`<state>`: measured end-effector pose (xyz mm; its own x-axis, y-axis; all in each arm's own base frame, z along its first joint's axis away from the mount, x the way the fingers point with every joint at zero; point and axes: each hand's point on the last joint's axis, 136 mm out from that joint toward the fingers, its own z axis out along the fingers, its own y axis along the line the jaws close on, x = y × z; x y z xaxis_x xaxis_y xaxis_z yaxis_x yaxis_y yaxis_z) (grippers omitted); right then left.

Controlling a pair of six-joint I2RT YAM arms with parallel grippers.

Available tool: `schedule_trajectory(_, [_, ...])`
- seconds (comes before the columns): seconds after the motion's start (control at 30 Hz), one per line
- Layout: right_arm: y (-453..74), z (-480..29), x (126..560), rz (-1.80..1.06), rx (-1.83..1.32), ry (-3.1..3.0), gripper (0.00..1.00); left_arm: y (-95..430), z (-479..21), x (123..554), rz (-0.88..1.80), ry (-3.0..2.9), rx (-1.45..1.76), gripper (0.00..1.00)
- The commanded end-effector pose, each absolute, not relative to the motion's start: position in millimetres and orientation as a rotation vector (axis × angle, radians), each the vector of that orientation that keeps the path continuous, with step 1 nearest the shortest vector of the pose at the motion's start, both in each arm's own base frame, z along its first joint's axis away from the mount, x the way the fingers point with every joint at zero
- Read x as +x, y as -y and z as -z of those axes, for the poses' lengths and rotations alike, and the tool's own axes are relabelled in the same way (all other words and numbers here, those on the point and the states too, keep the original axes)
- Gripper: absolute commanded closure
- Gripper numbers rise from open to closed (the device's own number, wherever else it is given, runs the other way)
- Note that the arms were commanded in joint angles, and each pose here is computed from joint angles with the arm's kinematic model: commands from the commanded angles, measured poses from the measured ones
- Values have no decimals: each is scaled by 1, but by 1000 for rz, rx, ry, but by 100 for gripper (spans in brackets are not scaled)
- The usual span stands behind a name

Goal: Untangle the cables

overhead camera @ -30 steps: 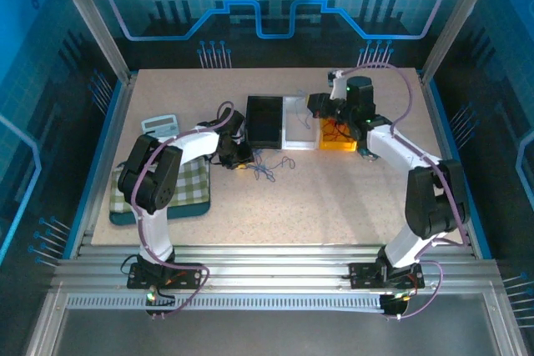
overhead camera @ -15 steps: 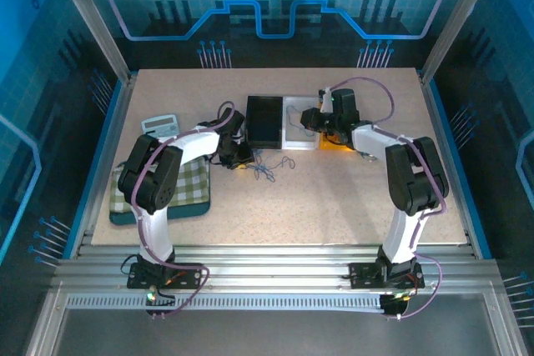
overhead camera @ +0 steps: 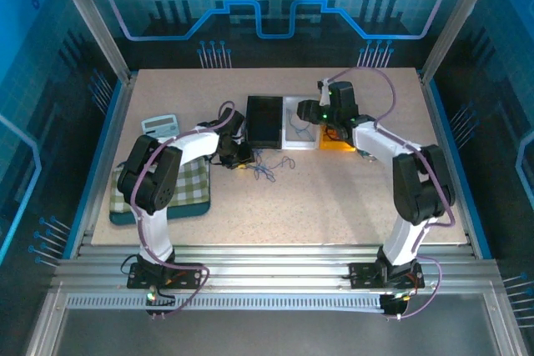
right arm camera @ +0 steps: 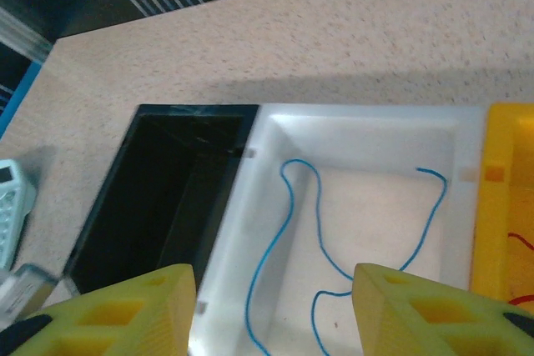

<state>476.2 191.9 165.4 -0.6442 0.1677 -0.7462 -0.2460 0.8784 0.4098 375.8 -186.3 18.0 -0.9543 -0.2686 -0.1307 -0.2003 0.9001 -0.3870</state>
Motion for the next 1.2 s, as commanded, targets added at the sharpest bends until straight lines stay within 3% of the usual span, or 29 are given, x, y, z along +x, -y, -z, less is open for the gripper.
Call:
schedule_trajectory(0.0, [-214,-177,447,-621,-257,-2164,48,186,-19,372,572,-2879,-310,71])
schedule_trajectory(0.17, [-276,-149,380,-770,-596,-2211,49,188,-17,371,591,-2884,-305,71])
schedule_trajectory(0.33, [-309,-97,341,-804,-764,-2345,49,188,-15,368,595,-2890,-301,71])
schedule_trajectory(0.67, [-307,-54,344,-856,-735,-2509,50,187,-15,365,591,-2897,-292,71])
schedule_trajectory(1.17, [-319,-43,382,-958,-587,-2500,50,189,-16,365,604,-2892,-272,70])
